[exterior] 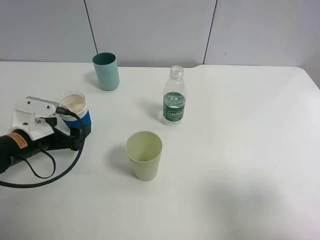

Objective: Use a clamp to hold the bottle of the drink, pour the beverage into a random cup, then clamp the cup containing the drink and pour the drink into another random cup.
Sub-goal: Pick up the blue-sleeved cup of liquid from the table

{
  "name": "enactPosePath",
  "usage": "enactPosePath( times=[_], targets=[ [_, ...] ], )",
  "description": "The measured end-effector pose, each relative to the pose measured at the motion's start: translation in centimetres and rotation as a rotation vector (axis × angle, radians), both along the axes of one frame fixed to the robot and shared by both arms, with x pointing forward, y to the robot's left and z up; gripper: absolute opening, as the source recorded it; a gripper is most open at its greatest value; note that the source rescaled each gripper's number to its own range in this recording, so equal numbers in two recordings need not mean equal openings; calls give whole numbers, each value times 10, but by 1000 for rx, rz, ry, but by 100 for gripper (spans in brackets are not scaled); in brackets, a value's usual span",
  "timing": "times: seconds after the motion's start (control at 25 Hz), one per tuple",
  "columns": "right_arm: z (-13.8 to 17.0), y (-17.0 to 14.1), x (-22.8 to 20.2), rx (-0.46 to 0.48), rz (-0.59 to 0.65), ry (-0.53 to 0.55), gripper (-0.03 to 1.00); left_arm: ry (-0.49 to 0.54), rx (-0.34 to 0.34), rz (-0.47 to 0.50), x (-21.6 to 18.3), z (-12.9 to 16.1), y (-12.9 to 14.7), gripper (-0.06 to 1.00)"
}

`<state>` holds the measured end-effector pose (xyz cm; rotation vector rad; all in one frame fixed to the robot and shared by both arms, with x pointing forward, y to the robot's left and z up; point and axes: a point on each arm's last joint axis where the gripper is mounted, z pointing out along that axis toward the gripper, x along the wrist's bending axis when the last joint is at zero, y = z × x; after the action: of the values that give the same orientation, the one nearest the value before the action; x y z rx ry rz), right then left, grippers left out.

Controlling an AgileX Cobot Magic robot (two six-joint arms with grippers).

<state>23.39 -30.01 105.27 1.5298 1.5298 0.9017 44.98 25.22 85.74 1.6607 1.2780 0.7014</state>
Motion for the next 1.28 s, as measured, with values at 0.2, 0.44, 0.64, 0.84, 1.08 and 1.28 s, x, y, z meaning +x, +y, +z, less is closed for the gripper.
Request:
enactPosePath(
  times=[0.2,0.44,0.64,0.84,1.08,1.28],
  targets=[
    [0,0,0,0,0,0,77,-25,-7,-48,10,0,-6,100],
    [0,0,0,0,0,0,77,-13,-9,-66,26,-14,-10,100],
    [0,0,0,0,0,0,77,-8,-8,-71,32,-20,-11,100],
    [0,0,0,0,0,0,77,-6,-8,-65,32,-20,-10,15],
    [0,0,0,0,0,0,77,-8,-9,-67,32,-20,-10,3],
    [0,0,0,0,0,0,77,-8,-9,-67,32,-20,-10,3]
  ],
)
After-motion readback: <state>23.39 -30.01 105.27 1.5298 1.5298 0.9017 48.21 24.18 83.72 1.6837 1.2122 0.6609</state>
